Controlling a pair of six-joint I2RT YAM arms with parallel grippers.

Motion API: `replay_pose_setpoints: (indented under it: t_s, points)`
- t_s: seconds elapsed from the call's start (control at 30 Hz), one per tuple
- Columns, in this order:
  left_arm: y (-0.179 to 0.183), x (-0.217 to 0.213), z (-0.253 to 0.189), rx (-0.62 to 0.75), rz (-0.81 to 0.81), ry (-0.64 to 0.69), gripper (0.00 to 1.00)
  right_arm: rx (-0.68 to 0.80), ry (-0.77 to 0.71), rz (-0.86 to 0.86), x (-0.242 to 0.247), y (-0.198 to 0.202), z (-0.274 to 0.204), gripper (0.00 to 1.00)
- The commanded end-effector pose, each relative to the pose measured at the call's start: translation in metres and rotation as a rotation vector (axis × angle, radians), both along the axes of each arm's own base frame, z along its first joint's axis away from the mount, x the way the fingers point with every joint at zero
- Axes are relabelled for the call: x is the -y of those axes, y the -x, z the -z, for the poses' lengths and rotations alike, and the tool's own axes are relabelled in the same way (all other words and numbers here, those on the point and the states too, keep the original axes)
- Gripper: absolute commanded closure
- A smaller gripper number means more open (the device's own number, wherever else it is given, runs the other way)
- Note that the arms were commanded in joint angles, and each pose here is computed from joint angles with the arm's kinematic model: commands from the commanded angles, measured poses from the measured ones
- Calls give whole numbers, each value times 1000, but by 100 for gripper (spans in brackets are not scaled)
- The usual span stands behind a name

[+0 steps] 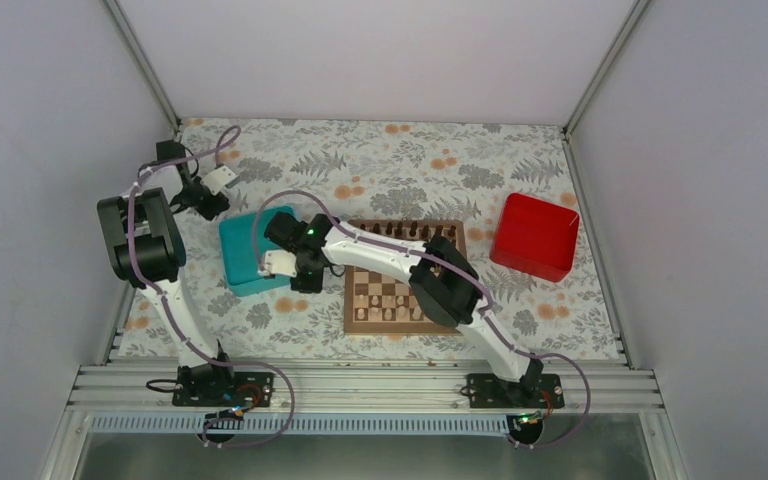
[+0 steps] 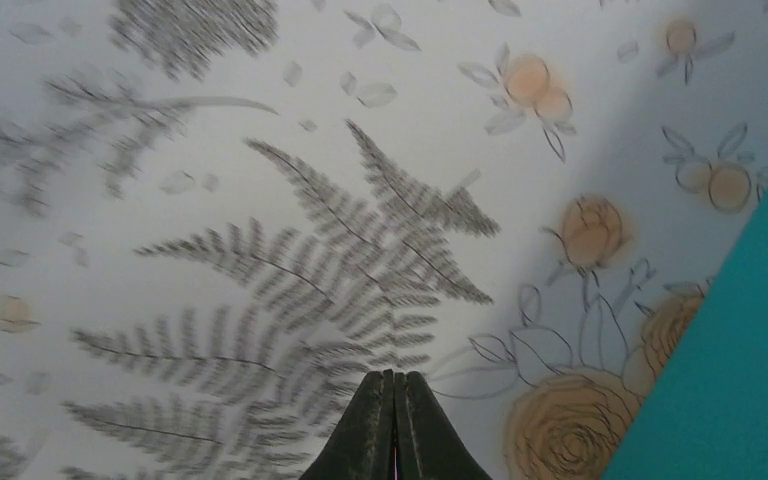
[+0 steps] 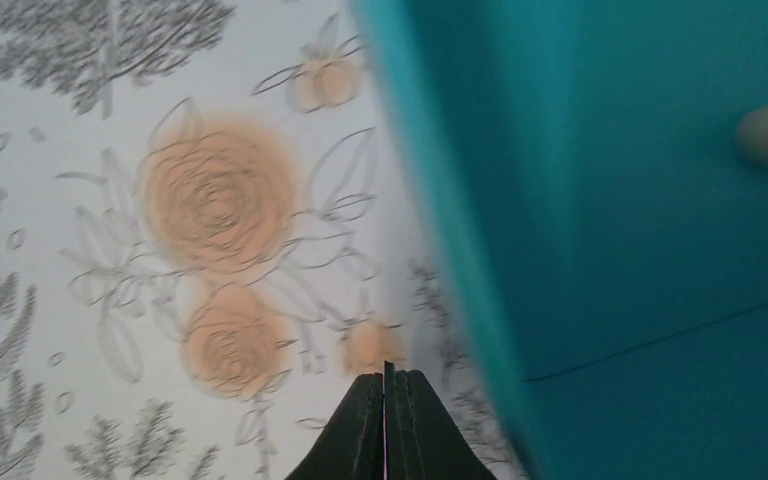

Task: Set up the chess pieces on the board
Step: Adjust the storage box at the center of the board.

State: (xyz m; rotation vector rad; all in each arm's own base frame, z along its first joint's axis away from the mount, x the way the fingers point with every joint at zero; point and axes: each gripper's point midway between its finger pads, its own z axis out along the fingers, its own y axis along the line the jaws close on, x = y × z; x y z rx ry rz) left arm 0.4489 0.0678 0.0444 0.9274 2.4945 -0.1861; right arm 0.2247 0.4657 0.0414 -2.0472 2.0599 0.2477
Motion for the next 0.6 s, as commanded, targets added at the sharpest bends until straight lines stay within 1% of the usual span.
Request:
replay_pose_setpoints:
  t_s: [0.0, 0.23, 0.57]
  points:
    - [19, 5, 11, -32, 37, -23, 98, 72, -57, 75, -12, -34, -14, 96]
    - [50, 12, 21, -82, 71, -57, 98, 100, -85, 128, -20, -60, -23, 96]
    - [108, 33, 4, -84, 118, -50, 98, 130, -86, 155, -18, -81, -19, 96]
